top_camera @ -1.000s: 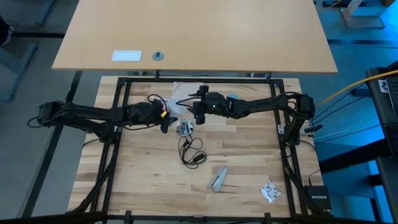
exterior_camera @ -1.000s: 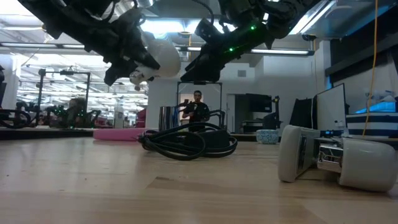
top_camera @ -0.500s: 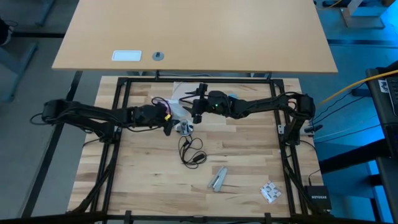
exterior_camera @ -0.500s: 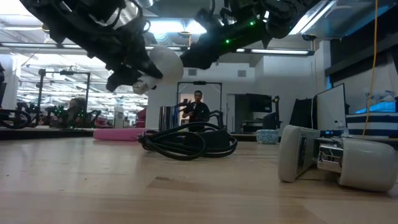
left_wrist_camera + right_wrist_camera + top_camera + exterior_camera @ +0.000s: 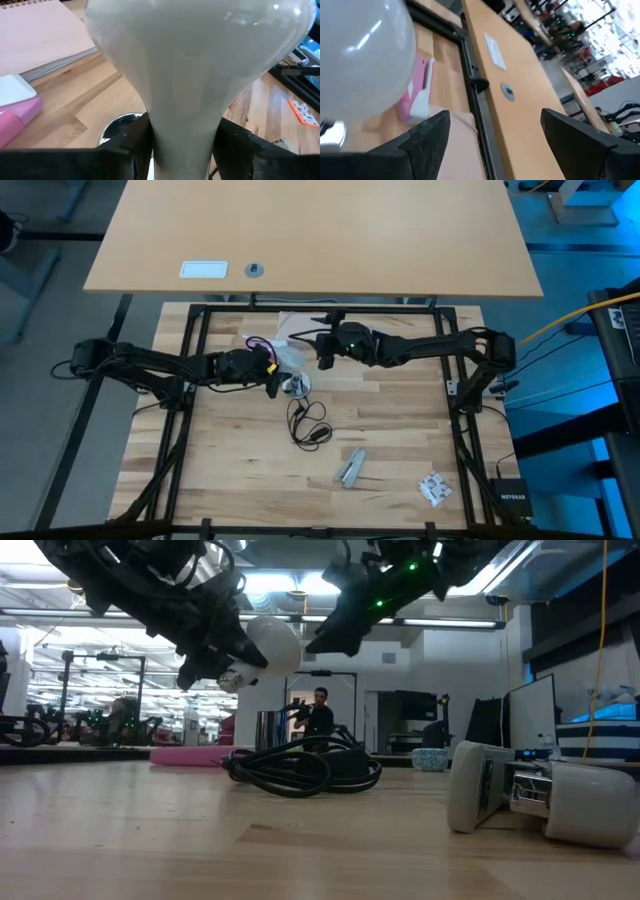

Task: Screw lightbulb
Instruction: Insert light bulb into the lamp

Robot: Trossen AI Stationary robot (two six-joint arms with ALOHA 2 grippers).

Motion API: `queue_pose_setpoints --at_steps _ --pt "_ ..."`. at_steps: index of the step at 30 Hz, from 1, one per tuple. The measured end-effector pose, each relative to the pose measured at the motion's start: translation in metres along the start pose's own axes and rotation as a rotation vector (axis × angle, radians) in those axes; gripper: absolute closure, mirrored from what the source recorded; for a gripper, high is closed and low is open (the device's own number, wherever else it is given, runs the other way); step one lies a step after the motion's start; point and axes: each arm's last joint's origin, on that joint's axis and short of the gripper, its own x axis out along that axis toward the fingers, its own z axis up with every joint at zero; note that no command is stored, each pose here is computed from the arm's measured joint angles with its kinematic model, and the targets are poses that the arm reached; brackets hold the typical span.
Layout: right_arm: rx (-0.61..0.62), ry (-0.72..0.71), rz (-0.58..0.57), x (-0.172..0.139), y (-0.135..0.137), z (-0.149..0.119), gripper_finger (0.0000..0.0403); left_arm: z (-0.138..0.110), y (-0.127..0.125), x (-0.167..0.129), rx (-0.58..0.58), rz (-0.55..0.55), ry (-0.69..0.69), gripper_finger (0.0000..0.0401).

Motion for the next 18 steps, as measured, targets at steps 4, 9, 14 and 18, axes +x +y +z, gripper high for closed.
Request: queue_pose_setpoints --at_steps 4,9,14,18 --pt "-0.015 0.024 0.1 -0.009 -0.001 -0.002 0.0086 0.0 0.0 0.0 0.0 -0.002 -0.002 0.0236" --pt "0.035 0.02 0.272 -0.01 0.009 -0.007 0.0086 0.001 -0.001 0.0 -0.002 -0.006 -0.007 0.0234" --pt "0.067 0.002 0.301 -0.005 0.014 -0.008 0.0086 0.002 -0.001 0.0 -0.005 -0.014 -0.02 0.0233" --pt "0.104 -0.026 0.28 -0.001 0.015 -0.006 0.0086 0.005 -0.004 0.0 -0.001 -0.037 -0.054 0.0233"
